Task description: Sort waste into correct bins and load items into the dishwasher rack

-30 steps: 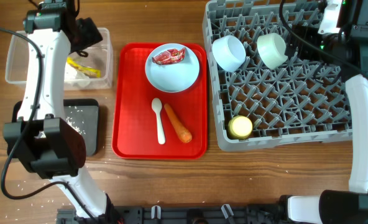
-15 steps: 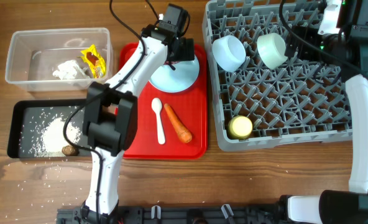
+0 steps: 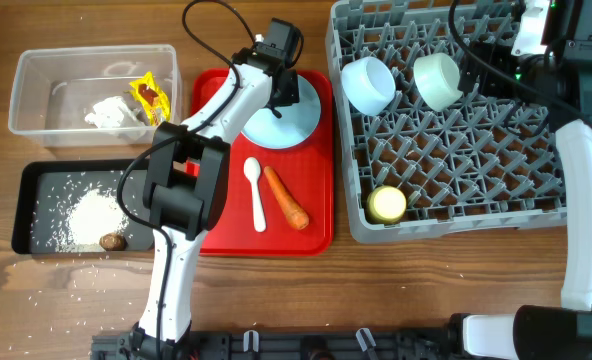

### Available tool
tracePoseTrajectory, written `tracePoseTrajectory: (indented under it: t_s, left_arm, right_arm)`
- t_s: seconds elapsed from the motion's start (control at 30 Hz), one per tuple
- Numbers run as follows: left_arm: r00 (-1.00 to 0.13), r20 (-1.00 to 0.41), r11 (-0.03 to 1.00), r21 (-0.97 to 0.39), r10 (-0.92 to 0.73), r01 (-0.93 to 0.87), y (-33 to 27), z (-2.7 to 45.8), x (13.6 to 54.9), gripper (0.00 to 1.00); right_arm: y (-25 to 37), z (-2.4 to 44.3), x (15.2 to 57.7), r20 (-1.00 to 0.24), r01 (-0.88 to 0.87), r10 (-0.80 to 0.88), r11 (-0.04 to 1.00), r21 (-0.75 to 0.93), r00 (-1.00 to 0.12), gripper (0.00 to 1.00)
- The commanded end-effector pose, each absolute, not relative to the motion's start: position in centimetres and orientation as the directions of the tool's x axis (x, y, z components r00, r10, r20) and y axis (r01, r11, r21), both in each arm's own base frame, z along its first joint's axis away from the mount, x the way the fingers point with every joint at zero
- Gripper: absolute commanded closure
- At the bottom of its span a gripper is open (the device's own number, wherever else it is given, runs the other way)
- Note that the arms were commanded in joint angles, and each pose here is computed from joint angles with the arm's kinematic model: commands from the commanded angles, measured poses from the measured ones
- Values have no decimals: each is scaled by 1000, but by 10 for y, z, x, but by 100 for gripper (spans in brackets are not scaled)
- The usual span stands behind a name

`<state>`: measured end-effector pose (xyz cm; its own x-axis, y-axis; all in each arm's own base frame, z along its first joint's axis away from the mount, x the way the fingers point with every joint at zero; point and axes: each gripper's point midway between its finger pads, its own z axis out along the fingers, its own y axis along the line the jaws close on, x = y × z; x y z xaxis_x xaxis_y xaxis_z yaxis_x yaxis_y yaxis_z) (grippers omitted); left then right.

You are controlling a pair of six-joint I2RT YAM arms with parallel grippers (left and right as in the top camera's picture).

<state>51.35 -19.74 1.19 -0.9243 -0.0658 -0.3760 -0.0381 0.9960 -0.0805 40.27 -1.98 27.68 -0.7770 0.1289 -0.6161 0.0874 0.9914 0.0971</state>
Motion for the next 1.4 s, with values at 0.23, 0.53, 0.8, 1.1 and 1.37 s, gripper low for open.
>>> tracePoseTrajectory:
  t_s: [0.23, 0.53, 0.8, 1.1, 1.37]
  left_arm:
    - [-812, -544, 977, -128, -212, -169, -107, 217, 478, 96]
    - [-776, -347, 818, 43, -527, -574, 90, 158, 424, 26]
    - [-754, -452, 862, -70, -476, -502, 62, 200, 449, 0]
    - [-597, -151, 609, -42, -788, -792, 67, 119, 299, 3]
    - [-297, -231, 309, -16, -926, -951, 98, 27, 253, 25]
  right_arm:
    - [-19, 273, 405, -609, 75, 115, 993, 91, -785, 0]
    - [-20, 274, 407, -617, 76, 117, 993, 93, -778, 0]
    - [-20, 274, 407, -617, 74, 115, 993, 92, -779, 1]
    - [-21, 274, 406, -617, 59, 89, 996, 70, -782, 0]
    - [-19, 276, 409, -627, 52, 91, 995, 80, -774, 0]
